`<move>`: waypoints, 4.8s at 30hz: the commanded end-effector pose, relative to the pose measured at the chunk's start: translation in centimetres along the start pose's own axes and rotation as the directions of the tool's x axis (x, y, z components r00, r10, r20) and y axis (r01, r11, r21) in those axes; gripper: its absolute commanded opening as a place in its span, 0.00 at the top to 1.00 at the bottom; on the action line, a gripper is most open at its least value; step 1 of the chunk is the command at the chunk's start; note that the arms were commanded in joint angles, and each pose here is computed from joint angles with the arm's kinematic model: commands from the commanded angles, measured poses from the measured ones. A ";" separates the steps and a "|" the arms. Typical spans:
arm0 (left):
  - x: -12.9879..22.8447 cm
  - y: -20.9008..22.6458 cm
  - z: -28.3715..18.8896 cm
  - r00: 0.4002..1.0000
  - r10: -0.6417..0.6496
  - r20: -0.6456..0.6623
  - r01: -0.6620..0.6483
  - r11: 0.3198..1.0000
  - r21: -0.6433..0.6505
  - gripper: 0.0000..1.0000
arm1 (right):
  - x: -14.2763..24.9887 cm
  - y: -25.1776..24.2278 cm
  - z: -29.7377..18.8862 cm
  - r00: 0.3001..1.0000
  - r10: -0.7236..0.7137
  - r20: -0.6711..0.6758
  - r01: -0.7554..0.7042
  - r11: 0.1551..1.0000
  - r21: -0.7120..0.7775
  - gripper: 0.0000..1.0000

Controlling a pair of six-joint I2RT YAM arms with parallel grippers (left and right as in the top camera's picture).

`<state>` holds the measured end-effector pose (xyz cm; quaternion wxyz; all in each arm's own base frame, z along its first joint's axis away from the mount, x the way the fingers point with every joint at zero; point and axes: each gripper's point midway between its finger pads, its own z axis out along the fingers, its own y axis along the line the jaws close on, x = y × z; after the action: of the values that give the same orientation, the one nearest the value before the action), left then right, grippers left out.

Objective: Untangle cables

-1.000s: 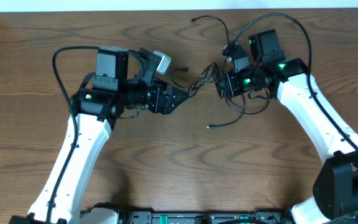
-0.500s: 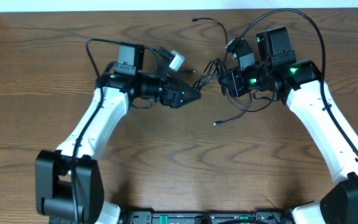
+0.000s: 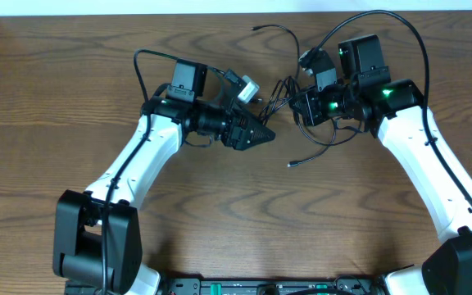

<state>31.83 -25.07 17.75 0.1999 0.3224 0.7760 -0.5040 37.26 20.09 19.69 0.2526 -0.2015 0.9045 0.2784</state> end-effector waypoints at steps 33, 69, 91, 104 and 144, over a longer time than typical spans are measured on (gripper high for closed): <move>3.0 4.0 1.1 0.989 -0.007 -0.149 -0.038 0.954 -0.298 0.39 | -2.3 -0.6 -2.1 0.994 0.060 0.088 -0.058 0.998 -0.029 0.99; 3.5 3.7 5.2 0.984 0.022 -0.179 -0.065 0.969 -0.239 0.41 | -2.3 -0.6 -2.1 0.994 0.060 0.088 -0.057 0.998 -0.029 0.99; 4.1 6.3 5.9 0.977 0.014 -0.214 -0.095 0.922 -0.375 0.43 | -2.0 -0.6 -2.1 0.995 0.066 0.078 -0.064 0.998 -0.029 0.99; 3.1 6.6 6.2 0.984 0.022 -0.175 -0.087 0.923 -0.375 0.55 | -1.8 -0.6 -2.0 0.995 0.069 0.071 -0.067 0.997 -0.029 0.99; 1.0 3.7 2.6 0.995 0.010 -0.101 -0.050 0.916 -0.399 0.92 | -0.4 -3.4 -2.1 0.992 0.118 0.033 -0.122 0.983 0.138 0.99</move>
<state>34.05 -26.44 12.47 0.2216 0.3095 0.8698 -0.3138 37.88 17.53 19.06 0.2402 -0.1473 0.9227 0.2633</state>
